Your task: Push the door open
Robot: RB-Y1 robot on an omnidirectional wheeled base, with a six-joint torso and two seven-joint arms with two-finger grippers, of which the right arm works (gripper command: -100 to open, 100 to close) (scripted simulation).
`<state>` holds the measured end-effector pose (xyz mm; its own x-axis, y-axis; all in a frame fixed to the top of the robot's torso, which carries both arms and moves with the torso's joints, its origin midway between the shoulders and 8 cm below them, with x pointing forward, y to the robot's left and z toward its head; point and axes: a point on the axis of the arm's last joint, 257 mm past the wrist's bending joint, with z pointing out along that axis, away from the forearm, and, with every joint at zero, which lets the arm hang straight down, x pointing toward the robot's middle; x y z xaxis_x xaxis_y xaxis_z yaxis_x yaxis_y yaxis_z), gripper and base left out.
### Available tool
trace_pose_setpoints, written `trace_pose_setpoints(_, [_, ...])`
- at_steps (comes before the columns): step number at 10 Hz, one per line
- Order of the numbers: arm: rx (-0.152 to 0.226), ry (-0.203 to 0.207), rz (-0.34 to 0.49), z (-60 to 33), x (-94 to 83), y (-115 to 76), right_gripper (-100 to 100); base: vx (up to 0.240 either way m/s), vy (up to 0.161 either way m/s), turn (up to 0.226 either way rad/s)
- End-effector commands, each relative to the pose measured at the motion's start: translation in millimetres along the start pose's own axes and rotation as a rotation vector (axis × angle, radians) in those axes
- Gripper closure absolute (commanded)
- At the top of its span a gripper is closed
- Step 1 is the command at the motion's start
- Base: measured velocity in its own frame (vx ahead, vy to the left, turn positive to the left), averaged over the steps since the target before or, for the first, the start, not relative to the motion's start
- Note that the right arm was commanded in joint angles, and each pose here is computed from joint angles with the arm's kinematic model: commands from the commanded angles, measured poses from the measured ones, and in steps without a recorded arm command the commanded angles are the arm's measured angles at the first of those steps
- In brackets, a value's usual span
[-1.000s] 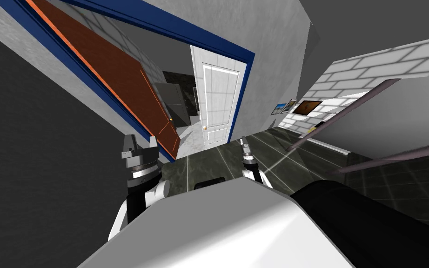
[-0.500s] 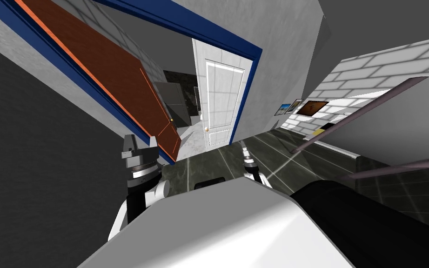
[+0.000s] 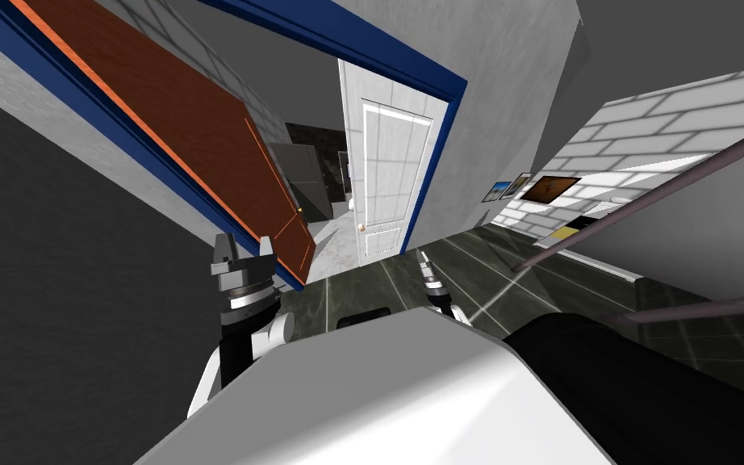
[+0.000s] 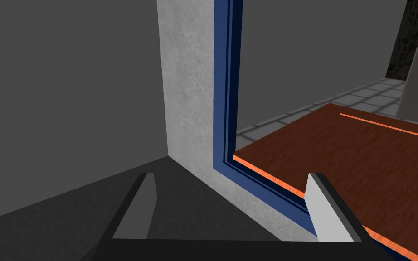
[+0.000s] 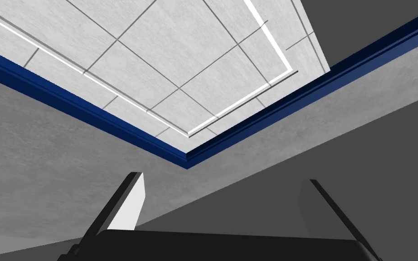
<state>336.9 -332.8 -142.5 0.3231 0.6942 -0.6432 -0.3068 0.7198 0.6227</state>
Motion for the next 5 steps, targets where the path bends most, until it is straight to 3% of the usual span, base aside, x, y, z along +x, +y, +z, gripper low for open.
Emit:
trace_pose_setpoints(1, [0.005,0.017,-0.048,-9.7,4.4,-5.6,-100,0.161,0.043,0.025])
trace_pose_setpoints(5, [0.022,0.069,-0.173,-36.1,16.5,-25.8,-100,0.140,0.051,0.020])
